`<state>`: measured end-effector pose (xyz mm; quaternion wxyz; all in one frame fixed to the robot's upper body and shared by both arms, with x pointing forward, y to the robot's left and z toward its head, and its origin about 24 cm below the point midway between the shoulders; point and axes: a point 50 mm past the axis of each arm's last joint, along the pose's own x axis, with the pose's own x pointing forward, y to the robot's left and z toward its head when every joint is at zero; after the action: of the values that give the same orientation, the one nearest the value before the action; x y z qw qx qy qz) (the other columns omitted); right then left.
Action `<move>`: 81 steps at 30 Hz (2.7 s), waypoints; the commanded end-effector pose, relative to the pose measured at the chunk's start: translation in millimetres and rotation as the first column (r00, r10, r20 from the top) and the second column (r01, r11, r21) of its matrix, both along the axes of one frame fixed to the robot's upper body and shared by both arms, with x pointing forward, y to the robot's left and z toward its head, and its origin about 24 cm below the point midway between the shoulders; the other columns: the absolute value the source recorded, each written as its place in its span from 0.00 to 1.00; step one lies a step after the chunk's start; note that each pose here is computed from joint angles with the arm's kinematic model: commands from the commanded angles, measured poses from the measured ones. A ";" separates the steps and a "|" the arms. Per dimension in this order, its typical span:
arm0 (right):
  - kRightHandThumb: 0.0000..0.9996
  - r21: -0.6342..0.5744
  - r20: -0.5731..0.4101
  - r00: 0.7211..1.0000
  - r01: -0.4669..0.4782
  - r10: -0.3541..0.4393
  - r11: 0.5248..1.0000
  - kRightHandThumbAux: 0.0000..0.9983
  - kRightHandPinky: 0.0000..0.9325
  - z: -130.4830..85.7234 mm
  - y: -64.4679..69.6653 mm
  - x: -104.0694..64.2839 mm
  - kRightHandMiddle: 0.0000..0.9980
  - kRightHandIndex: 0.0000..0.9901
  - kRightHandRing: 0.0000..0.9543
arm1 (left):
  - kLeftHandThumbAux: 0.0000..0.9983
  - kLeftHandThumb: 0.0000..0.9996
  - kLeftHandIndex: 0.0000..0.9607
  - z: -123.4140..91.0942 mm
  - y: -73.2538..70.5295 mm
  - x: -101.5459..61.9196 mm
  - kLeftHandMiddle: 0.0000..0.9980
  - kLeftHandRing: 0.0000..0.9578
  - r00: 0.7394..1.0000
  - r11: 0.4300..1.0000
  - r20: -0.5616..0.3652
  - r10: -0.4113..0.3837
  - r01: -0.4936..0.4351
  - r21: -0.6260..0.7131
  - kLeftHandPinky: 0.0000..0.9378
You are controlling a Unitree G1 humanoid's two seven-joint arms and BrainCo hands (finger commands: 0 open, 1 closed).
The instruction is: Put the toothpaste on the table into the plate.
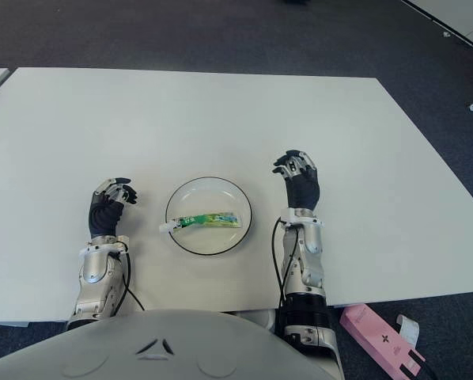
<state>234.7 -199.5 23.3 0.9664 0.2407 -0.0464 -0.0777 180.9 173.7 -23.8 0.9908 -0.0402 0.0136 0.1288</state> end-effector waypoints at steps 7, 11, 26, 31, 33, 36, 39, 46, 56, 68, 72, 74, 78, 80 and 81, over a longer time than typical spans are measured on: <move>0.71 0.046 -0.084 0.992 0.101 -0.097 0.994 0.73 0.64 -18.0 -3.9 1.3 0.59 0.44 0.62 | 0.72 0.70 0.45 -9.0 0.3 -4.6 0.60 0.62 0.998 1.000 -0.064 0.008 -0.008 -0.008 0.62; 0.71 0.036 -0.104 0.985 0.143 -0.139 0.989 0.73 0.64 -22.0 -4.0 1.2 0.59 0.44 0.62 | 0.72 0.70 0.45 -8.8 0.5 -4.5 0.60 0.62 0.998 1.000 -0.066 0.008 -0.008 -0.007 0.62; 0.71 -0.056 -0.143 0.970 0.190 -0.196 0.980 0.73 0.66 -38.1 -0.5 -0.6 0.61 0.44 0.64 | 0.72 0.70 0.45 -9.0 2.1 -5.3 0.60 0.61 0.997 1.000 -0.070 0.011 -0.012 -0.014 0.60; 0.70 -0.078 -0.137 0.971 0.189 -0.198 0.979 0.73 0.64 -40.1 0.7 -1.6 0.61 0.44 0.64 | 0.72 0.70 0.45 -8.7 2.2 -5.6 0.59 0.61 0.997 1.000 -0.070 0.012 -0.013 -0.014 0.60; 0.70 -0.089 -0.138 0.971 0.183 -0.195 0.979 0.72 0.63 -40.9 2.2 -2.9 0.61 0.44 0.63 | 0.72 0.70 0.45 -8.2 2.0 -5.8 0.60 0.61 0.998 1.000 -0.066 0.010 -0.011 -0.014 0.61; 0.71 -0.097 -0.137 0.975 0.163 -0.175 0.982 0.72 0.62 -41.4 3.9 -4.6 0.61 0.44 0.62 | 0.72 0.70 0.45 -7.4 1.5 -6.2 0.60 0.61 0.998 1.000 -0.057 0.004 -0.005 -0.018 0.62; 0.71 -0.105 -0.137 0.979 0.135 -0.149 0.985 0.72 0.61 -42.1 5.1 -6.4 0.60 0.44 0.61 | 0.72 0.70 0.45 -7.2 1.0 -6.3 0.60 0.62 0.999 1.000 -0.053 0.004 -0.005 -0.019 0.62; 0.71 -0.122 -0.128 0.987 0.079 -0.095 0.989 0.72 0.59 -43.8 12.6 -14.4 0.60 0.44 0.60 | 0.72 0.70 0.45 -7.9 1.2 -5.8 0.59 0.62 0.998 1.000 -0.062 0.012 -0.013 -0.016 0.62; 0.71 -0.150 -0.137 0.989 0.038 -0.059 0.988 0.72 0.59 -44.2 22.3 -20.2 0.60 0.44 0.59 | 0.72 0.70 0.45 -8.8 1.2 -5.6 0.60 0.61 0.997 1.000 -0.076 0.012 -0.014 -0.023 0.60; 0.71 -0.212 -0.195 0.979 0.016 -0.058 0.977 0.72 0.59 -46.3 26.2 -25.4 0.60 0.44 0.59 | 0.72 0.70 0.45 -8.5 1.2 -6.8 0.59 0.61 0.998 0.999 -0.063 0.001 -0.004 -0.039 0.60; 0.71 -0.226 -0.200 0.978 0.010 -0.056 0.974 0.72 0.59 -46.3 26.8 -26.9 0.59 0.44 0.59 | 0.72 0.70 0.45 -8.4 1.4 -7.1 0.59 0.61 0.998 0.999 -0.061 0.002 -0.005 -0.036 0.60; 0.71 -0.231 -0.203 0.978 0.007 -0.055 0.973 0.72 0.59 -46.5 27.0 -27.8 0.59 0.44 0.59 | 0.72 0.70 0.45 -8.2 1.5 -7.0 0.59 0.61 0.998 0.999 -0.060 0.002 -0.004 -0.034 0.60; 0.71 -0.233 -0.208 0.977 0.001 -0.051 0.972 0.72 0.58 -46.7 27.7 -30.1 0.59 0.44 0.59 | 0.72 0.70 0.45 -7.3 1.6 -7.7 0.59 0.61 0.998 1.000 -0.059 -0.002 0.000 -0.027 0.60; 0.71 -0.233 -0.210 0.976 -0.001 -0.049 0.972 0.72 0.58 -46.7 28.0 -30.8 0.59 0.44 0.59 | 0.72 0.70 0.45 -7.1 1.7 -7.8 0.59 0.61 0.998 1.000 -0.059 -0.004 0.003 -0.024 0.61; 0.71 -0.234 -0.211 0.976 -0.002 -0.049 0.972 0.72 0.58 -46.7 28.1 -31.0 0.59 0.44 0.59 | 0.72 0.70 0.45 -7.1 1.7 -7.9 0.59 0.61 0.998 1.000 -0.059 -0.004 0.003 -0.024 0.61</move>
<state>208.4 -177.7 -17.2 0.9883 0.1063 0.0246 -0.1066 179.8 175.3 -23.6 0.9899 -0.0516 0.0210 0.1304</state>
